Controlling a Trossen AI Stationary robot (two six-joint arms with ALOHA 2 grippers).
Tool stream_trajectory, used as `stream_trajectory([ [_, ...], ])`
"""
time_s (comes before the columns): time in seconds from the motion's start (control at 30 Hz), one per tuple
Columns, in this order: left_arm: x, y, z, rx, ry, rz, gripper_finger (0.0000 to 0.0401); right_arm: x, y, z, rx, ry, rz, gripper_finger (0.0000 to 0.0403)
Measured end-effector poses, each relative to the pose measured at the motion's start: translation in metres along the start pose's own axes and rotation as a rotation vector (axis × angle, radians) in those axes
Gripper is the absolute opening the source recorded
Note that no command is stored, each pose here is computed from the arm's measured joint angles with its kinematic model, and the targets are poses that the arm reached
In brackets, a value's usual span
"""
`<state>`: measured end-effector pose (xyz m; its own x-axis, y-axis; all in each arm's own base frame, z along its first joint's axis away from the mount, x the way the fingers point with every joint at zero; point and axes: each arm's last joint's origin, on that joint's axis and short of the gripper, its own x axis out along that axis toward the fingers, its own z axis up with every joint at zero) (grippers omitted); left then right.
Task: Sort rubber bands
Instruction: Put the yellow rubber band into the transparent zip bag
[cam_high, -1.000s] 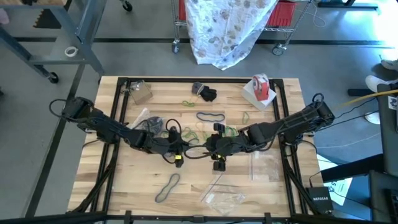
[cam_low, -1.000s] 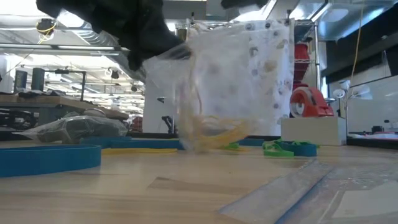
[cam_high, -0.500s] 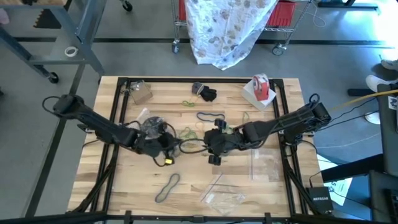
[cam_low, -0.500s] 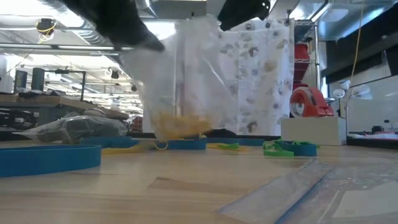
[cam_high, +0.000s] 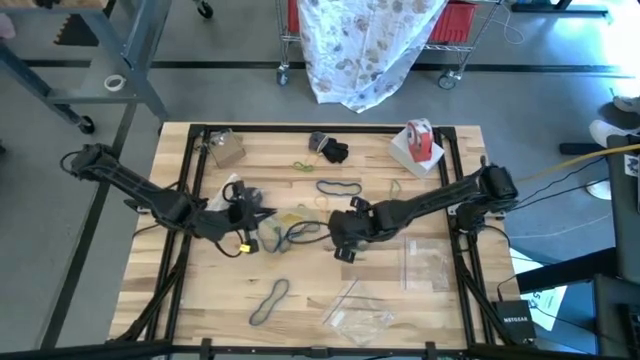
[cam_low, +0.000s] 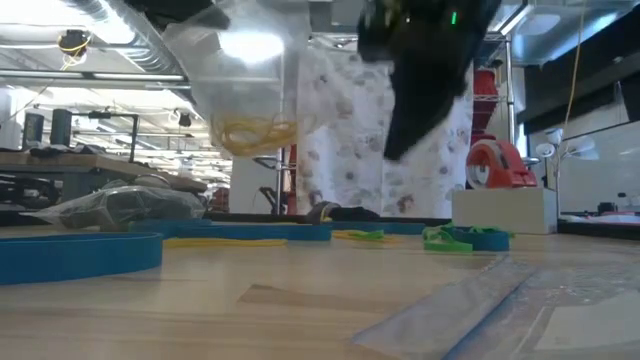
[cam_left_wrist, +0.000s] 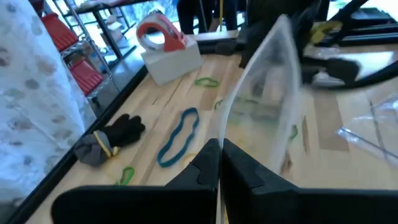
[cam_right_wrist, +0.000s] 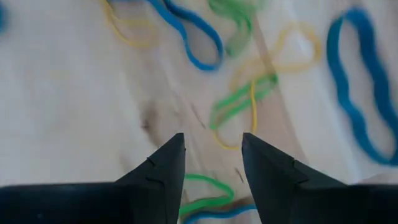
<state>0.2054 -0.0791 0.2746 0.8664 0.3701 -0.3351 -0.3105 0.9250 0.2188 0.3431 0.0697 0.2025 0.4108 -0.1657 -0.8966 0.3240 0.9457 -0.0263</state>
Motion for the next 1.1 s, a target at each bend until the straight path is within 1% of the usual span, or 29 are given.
stream_trajectory([
  [0.13, 0.0, 0.0, -0.006, -0.002, 0.044, 0.004, 0.0001, 0.03, -0.018, -0.007, 0.068, 0.067, -0.034, 0.0152],
  [0.3, 0.001, 0.0, -0.012, -0.038, 0.076, 0.012, 0.0001, 0.059, -0.032, -0.009, 0.122, 0.094, -0.017, 0.0152],
  [0.47, 0.001, 0.001, -0.018, -0.067, 0.12, 0.023, 0.0001, 0.076, -0.043, -0.008, 0.155, 0.108, -0.044, 0.0151],
  [0.53, 0.001, 0.001, -0.02, -0.079, 0.133, 0.027, 0.0001, 0.078, -0.046, -0.007, 0.164, 0.11, -0.038, 0.0142],
  [0.6, 0.0, 0.002, -0.021, -0.088, 0.145, 0.032, 0.0001, 0.078, -0.048, -0.006, 0.162, 0.112, -0.033, 0.0118],
  [0.67, 0.0, 0.001, -0.021, -0.09, 0.146, 0.033, 0.0001, 0.078, -0.048, -0.006, 0.154, 0.112, -0.034, 0.008],
  [0.73, 0.0, 0.0, -0.022, -0.09, 0.148, 0.03, 0.0001, 0.078, -0.048, -0.006, 0.135, 0.113, -0.034, 0.0033],
  [0.77, 0.0, 0.0, -0.022, -0.087, 0.149, 0.029, 0.0001, 0.078, -0.048, -0.006, 0.128, 0.114, -0.033, 0.0017],
  [0.8, 0.0, 0.0, -0.022, -0.088, 0.148, 0.028, 0.0001, 0.078, -0.048, -0.007, 0.115, 0.116, -0.033, 0.0009],
  [0.93, -0.002, -0.002, -0.022, -0.108, 0.146, 0.018, 0.0001, 0.072, -0.041, -0.01, 0.077, 0.11, -0.061, 0.0005],
  [1.0, -0.002, -0.003, -0.022, -0.122, 0.144, 0.015, 0.0001, 0.061, -0.034, -0.014, 0.035, 0.098, -0.091, 0.0002],
  [1.1, -0.002, -0.004, -0.023, -0.131, 0.149, 0.015, 0.0001, 0.039, -0.022, -0.016, 0.012, 0.065, -0.085, 0.0001],
])
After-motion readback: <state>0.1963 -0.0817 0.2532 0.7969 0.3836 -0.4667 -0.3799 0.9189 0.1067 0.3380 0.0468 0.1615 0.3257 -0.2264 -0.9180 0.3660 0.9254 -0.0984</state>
